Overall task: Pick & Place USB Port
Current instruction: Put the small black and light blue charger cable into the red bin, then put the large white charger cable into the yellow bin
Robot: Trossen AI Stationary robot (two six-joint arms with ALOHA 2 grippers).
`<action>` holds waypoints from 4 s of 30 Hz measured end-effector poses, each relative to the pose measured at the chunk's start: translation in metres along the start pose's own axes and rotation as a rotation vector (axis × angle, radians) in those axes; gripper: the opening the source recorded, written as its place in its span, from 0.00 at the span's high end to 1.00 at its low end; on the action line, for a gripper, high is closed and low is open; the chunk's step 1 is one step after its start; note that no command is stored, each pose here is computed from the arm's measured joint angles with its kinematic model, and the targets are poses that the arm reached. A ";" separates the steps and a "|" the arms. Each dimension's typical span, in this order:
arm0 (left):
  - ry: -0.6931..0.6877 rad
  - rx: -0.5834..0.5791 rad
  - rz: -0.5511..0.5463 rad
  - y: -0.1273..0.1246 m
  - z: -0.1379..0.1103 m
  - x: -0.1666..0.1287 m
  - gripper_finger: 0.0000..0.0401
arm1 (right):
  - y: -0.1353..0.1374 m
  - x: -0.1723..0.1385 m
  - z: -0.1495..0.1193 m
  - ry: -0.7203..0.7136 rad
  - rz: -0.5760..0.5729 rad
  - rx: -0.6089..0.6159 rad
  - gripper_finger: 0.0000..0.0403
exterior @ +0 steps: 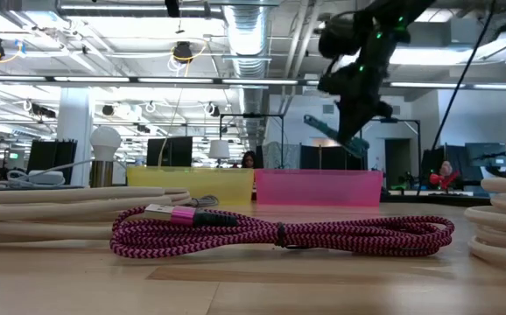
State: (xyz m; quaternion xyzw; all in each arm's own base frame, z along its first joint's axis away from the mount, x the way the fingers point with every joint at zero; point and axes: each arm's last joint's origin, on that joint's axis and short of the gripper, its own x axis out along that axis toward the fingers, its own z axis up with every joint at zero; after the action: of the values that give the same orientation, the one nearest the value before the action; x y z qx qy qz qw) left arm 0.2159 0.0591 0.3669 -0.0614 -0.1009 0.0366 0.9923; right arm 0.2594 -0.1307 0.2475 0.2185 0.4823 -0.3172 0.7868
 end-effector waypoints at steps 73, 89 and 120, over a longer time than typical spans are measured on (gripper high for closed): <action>0.033 -0.024 0.005 0.000 -0.003 0.000 0.71 | 0.092 -0.143 -0.029 0.152 0.751 -0.468 0.72; 0.034 -0.026 0.002 0.000 -0.003 0.000 0.71 | 0.150 -0.124 -0.067 0.400 0.721 -0.473 0.72; 0.047 -0.027 -0.031 -0.012 0.017 -0.037 0.71 | 0.210 -0.048 -0.104 0.730 0.629 -0.489 0.89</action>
State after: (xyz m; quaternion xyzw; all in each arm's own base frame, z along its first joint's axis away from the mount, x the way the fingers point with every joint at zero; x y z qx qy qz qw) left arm 0.1769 0.0461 0.3778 -0.0743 -0.0791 0.0186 0.9939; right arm 0.3282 0.0979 0.2530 0.2590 0.6953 0.1519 0.6530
